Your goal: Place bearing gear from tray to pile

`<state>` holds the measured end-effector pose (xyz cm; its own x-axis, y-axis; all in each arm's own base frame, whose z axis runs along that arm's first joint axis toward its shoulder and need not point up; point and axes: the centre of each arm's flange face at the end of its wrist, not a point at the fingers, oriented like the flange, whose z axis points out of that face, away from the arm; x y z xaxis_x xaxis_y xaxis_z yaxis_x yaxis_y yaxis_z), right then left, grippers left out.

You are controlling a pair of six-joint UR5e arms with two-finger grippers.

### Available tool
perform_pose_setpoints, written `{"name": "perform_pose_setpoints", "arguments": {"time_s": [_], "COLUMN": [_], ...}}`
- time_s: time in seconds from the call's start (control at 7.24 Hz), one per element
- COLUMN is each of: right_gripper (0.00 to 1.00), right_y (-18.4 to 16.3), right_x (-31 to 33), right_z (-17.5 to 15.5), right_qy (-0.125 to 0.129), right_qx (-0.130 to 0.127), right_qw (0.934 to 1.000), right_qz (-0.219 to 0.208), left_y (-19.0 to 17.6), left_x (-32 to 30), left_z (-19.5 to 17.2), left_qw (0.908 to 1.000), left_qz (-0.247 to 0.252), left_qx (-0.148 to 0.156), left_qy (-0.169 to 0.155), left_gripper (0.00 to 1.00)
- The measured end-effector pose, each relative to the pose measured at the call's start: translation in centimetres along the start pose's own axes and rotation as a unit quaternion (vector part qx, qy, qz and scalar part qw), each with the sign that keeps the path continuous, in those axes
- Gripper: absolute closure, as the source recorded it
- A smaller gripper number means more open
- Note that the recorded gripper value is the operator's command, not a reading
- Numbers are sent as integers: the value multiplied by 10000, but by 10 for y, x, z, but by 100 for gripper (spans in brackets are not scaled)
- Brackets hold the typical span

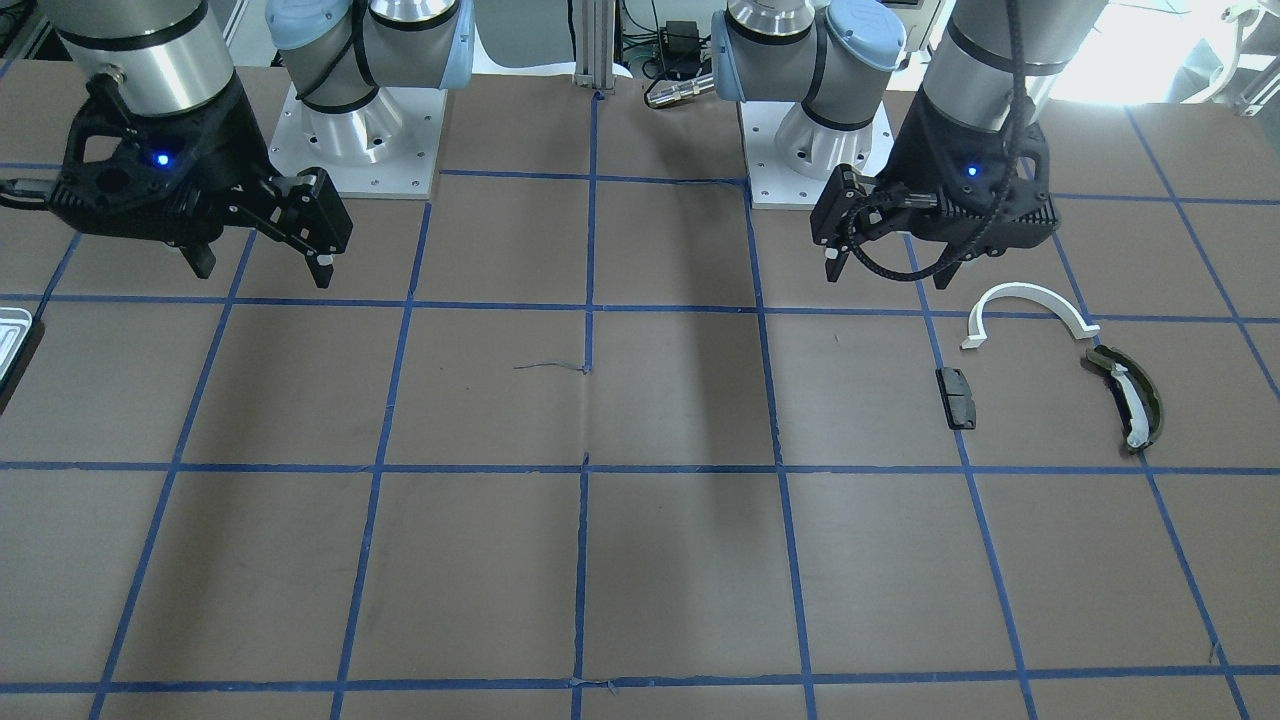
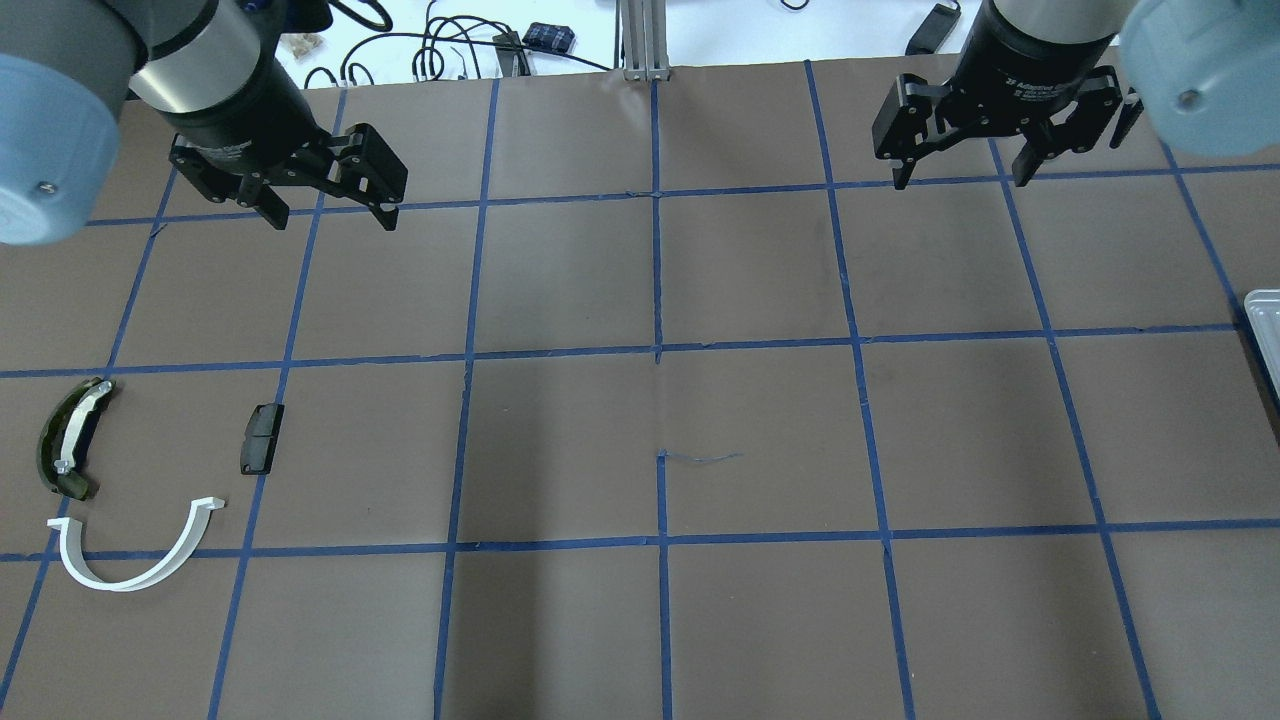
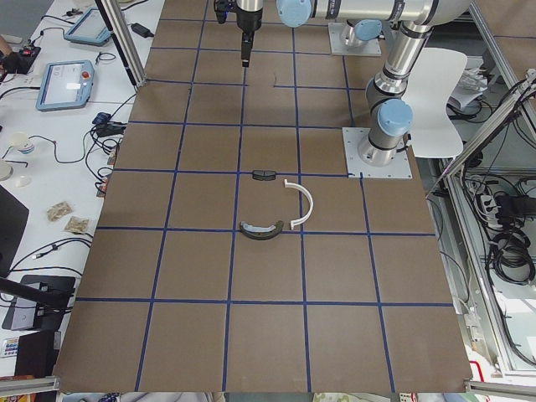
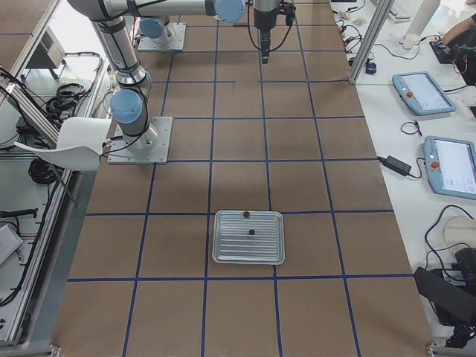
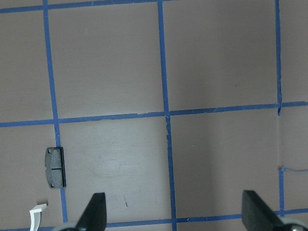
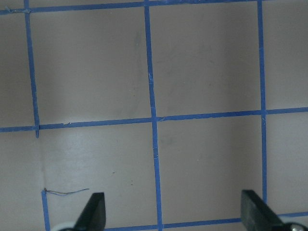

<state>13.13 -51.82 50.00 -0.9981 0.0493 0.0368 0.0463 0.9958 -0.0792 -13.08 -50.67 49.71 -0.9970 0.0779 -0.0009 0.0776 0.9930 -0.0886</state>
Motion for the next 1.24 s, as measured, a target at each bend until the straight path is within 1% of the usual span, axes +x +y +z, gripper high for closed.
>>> {"name": "perform_pose_setpoints", "arguments": {"time_s": [0.28,0.41,0.55,0.69,0.83,0.97,1.11,1.24], "right_gripper": [0,0,0,0,0,0,0,0], "right_y": [-3,-6,-10,-17,-25,-30,-28,-17], "right_x": [0,2,9,31,72,123,177,234], "right_z": [4,5,8,13,22,36,55,76], "right_qy": [30,47,65,115,158,132,49,-105], "right_qx": [-45,-38,-44,-102,-209,-362,-560,-743], "right_qw": [9998,9992,9971,9933,9887,9836,9736,9590], "right_qz": [-193,-401,-757,-1148,-1479,-1763,-2214,-2731], "left_y": [-13,-16,-17,-16,-13,-8,-5,-5], "left_x": [3,5,6,7,8,9,9,9], "left_z": [-1,-1,0,2,4,6,8,8], "left_qw": [10000,9999,9999,9999,9999,9999,9999,9999], "left_qz": [77,91,96,97,102,107,107,104], "left_qx": [7,9,-5,-25,-48,-72,-76,-67], "left_qy": [-43,-47,-49,-42,-37,-31,-26,-30], "left_gripper": [0,0,0,0,0,0,0,0]}}
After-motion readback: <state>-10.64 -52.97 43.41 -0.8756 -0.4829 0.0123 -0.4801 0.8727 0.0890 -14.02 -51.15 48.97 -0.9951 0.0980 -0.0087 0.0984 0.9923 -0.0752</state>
